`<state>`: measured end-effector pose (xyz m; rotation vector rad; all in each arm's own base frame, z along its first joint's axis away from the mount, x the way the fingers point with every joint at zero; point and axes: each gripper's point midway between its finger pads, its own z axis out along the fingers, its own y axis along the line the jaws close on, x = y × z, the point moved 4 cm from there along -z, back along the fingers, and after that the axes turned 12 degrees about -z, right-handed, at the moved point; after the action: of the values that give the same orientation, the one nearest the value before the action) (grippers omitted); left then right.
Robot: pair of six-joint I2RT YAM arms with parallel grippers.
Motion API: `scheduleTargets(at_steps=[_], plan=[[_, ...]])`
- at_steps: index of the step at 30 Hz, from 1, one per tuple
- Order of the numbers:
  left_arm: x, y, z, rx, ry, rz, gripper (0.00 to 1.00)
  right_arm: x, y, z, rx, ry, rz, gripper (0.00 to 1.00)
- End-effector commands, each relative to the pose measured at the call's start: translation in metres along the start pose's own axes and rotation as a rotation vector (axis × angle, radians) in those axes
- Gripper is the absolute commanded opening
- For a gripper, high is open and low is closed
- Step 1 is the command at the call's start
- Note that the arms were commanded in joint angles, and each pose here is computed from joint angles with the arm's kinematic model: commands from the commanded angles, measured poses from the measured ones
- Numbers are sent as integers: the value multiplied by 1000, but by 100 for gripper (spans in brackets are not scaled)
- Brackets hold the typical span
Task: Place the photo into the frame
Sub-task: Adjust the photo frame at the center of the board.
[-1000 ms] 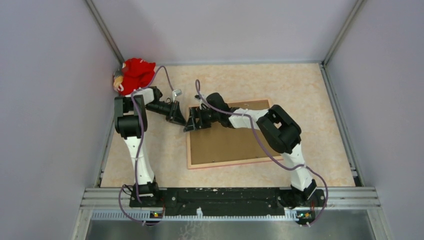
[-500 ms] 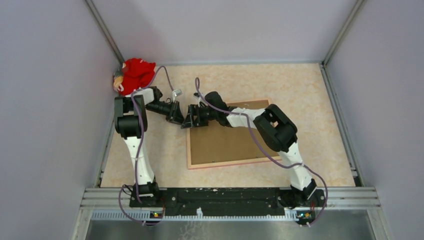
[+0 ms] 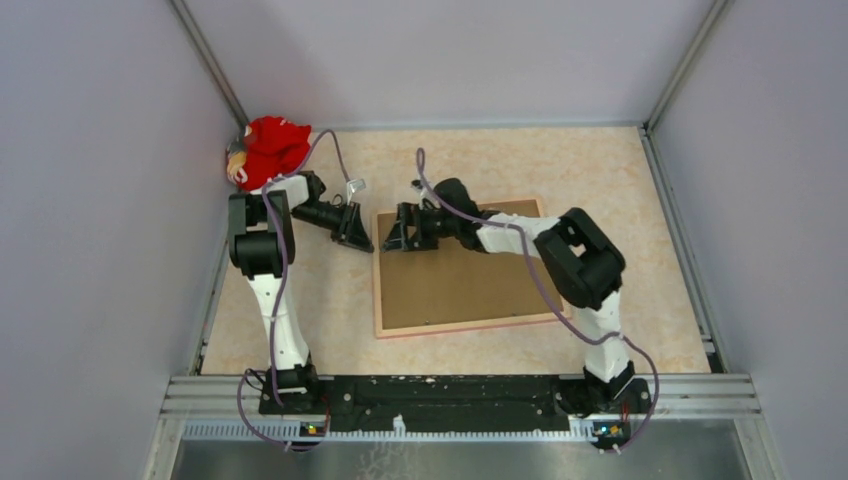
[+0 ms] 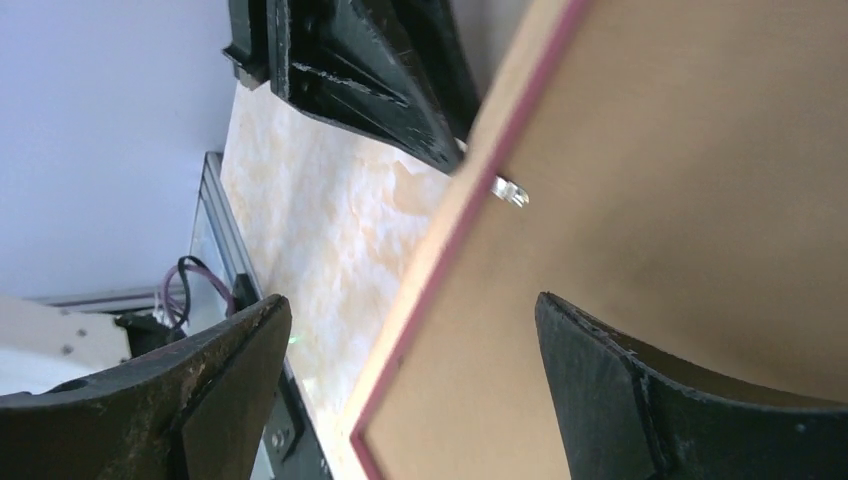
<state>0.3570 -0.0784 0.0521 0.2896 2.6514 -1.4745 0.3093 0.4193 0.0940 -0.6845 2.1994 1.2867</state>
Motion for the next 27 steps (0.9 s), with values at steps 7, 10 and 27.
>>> scheduleTargets(at_steps=[7, 10, 27], plan=[[19, -11, -31, -188, 74, 232, 43, -66, -74, -225, 510, -354, 88, 99], [39, -7, -24, -232, 117, 252, 43, -37, -119, -278, 767, -357, 207, 99], [105, -31, 43, -301, 355, 432, 42, -3, -187, -247, 703, -258, 367, 99]])
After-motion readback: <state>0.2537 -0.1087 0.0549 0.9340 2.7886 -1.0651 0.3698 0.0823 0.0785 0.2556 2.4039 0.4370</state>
